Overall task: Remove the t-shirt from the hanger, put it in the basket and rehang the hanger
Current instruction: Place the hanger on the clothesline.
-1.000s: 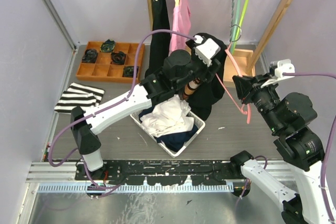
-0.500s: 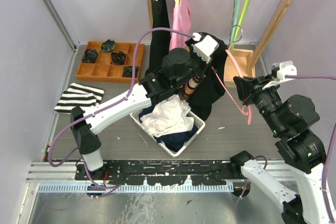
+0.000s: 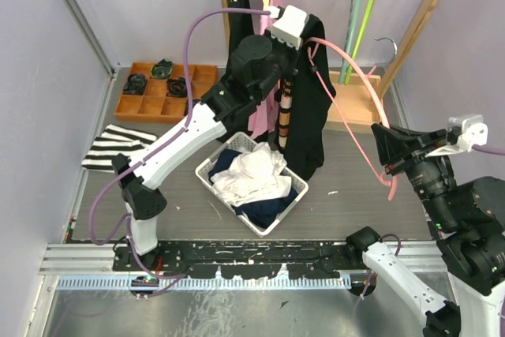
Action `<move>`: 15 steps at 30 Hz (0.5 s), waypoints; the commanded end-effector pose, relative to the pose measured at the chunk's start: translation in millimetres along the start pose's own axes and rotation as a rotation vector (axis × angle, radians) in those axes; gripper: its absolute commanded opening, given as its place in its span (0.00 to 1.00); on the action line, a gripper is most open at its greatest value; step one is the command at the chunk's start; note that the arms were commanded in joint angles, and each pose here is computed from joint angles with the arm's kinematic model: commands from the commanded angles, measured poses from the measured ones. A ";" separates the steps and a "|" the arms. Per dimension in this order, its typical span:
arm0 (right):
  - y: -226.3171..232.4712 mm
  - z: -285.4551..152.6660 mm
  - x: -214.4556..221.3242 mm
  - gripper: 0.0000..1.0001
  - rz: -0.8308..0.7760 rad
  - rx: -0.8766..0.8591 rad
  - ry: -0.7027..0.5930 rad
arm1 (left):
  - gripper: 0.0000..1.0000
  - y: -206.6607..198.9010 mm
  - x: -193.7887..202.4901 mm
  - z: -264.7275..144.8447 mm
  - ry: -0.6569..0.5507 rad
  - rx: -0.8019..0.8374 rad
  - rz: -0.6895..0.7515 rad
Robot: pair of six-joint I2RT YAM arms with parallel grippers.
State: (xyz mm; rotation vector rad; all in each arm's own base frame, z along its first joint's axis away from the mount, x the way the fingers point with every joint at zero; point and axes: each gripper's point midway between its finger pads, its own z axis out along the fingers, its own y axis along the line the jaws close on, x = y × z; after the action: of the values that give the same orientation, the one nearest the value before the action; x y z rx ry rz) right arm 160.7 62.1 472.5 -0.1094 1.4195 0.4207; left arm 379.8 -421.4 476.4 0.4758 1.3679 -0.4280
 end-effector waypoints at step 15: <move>-1.6 -44.8 -67.9 0.01 0.028 0.008 -0.221 | 0.00 26.5 20.0 13.2 0.058 -0.071 0.001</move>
State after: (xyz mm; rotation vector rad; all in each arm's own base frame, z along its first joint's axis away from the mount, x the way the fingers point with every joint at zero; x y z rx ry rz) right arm 124.0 43.2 500.1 -0.0872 1.3147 0.4347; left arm 408.7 -416.6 438.5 0.4823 1.4687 -0.3512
